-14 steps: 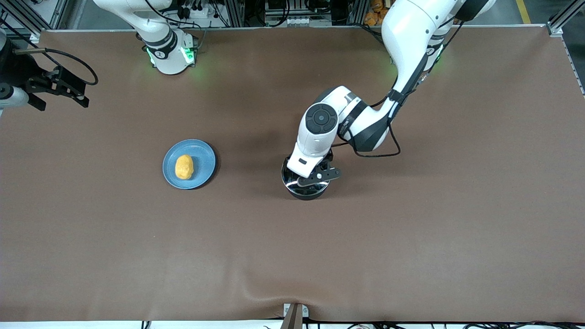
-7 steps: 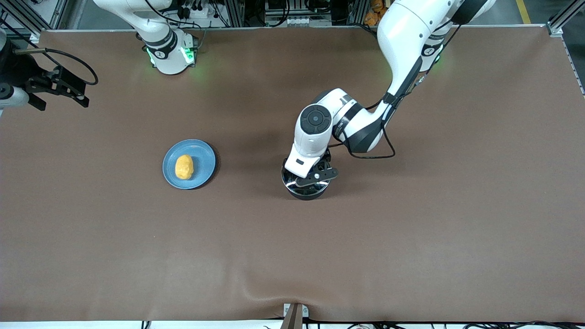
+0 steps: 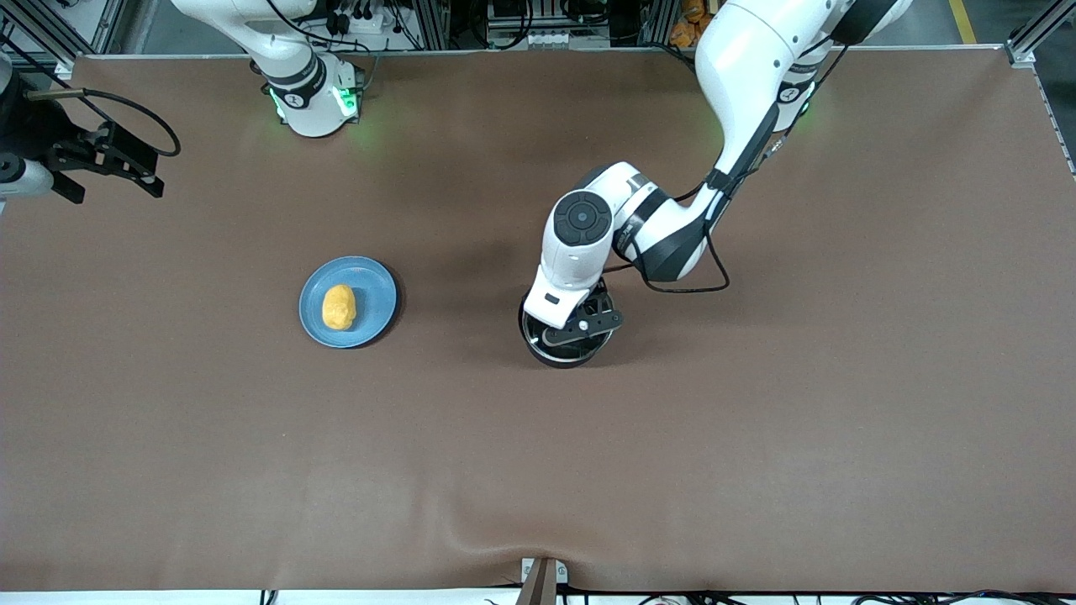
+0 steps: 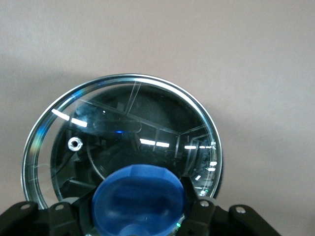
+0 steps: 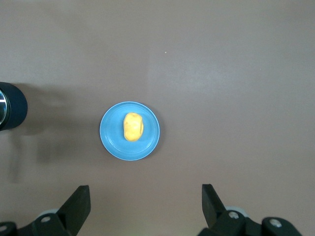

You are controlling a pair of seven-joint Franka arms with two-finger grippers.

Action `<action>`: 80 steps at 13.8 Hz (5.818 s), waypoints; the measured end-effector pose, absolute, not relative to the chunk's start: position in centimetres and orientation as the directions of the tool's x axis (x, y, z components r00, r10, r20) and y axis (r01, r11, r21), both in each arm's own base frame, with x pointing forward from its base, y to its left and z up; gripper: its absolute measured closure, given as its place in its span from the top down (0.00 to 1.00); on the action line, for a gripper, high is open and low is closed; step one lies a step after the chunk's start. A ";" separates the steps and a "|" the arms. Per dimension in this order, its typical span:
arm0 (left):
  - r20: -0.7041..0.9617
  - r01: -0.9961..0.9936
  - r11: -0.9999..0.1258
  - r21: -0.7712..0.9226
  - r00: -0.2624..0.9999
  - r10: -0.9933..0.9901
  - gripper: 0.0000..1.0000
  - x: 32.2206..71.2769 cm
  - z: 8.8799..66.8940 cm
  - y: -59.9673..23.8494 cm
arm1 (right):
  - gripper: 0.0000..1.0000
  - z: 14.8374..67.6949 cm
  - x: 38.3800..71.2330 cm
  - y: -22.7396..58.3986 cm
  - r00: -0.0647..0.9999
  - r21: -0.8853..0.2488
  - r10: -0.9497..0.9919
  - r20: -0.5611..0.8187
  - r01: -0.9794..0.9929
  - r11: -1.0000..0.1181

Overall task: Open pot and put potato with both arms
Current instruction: 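Lift the lid with the left gripper while the right gripper reaches the potato, then lower the lid onto the table while the right gripper grasps the potato, then carry the potato over the pot while the left gripper releases the lid, then lower the potato into the pot and open the right gripper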

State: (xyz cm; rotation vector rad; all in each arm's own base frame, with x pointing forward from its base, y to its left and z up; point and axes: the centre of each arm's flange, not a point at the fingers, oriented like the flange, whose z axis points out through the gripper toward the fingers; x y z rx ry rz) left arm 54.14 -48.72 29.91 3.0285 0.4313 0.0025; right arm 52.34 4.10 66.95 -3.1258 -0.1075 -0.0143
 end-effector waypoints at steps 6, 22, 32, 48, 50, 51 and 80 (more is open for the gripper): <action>0.045 0.364 -0.926 0.101 0.928 0.370 0.61 57.6 41.1 -42.3 | 1.00 65.3 53.4 3.7 0.998 -0.015 0.061 -0.023 0.060 -0.998; 0.021 0.137 -0.988 0.072 0.990 0.139 0.61 58.2 36.7 -11.9 | 1.00 40.4 60.6 5.4 0.973 -0.072 0.066 -0.222 0.051 -0.996; 0.060 0.069 -0.995 0.076 0.995 0.074 0.61 57.9 22.5 -11.7 | 1.00 25.4 53.3 11.9 0.988 -0.051 0.097 -0.117 0.092 -0.994; 0.118 0.051 -0.997 0.060 0.991 0.058 0.73 59.2 25.1 -10.9 | 0.57 22.7 53.7 12.3 0.984 -0.048 0.083 -0.159 0.076 -0.996; 0.128 0.048 -0.998 0.035 0.990 0.052 0.71 59.3 30.0 -10.6 | 0.57 27.1 56.3 14.9 0.985 -0.045 0.056 -0.164 0.050 -0.998; 0.126 0.048 -0.999 0.017 0.991 0.050 0.71 59.1 33.1 -10.3 | 0.57 30.0 57.6 17.0 0.987 -0.052 0.045 -0.151 0.037 -0.998; 0.027 0.051 -0.999 -0.007 0.998 0.051 1.00 54.4 63.4 -6.5 | 0.57 21.9 54.6 53.6 0.988 -0.185 -0.047 -0.145 -0.074 -0.980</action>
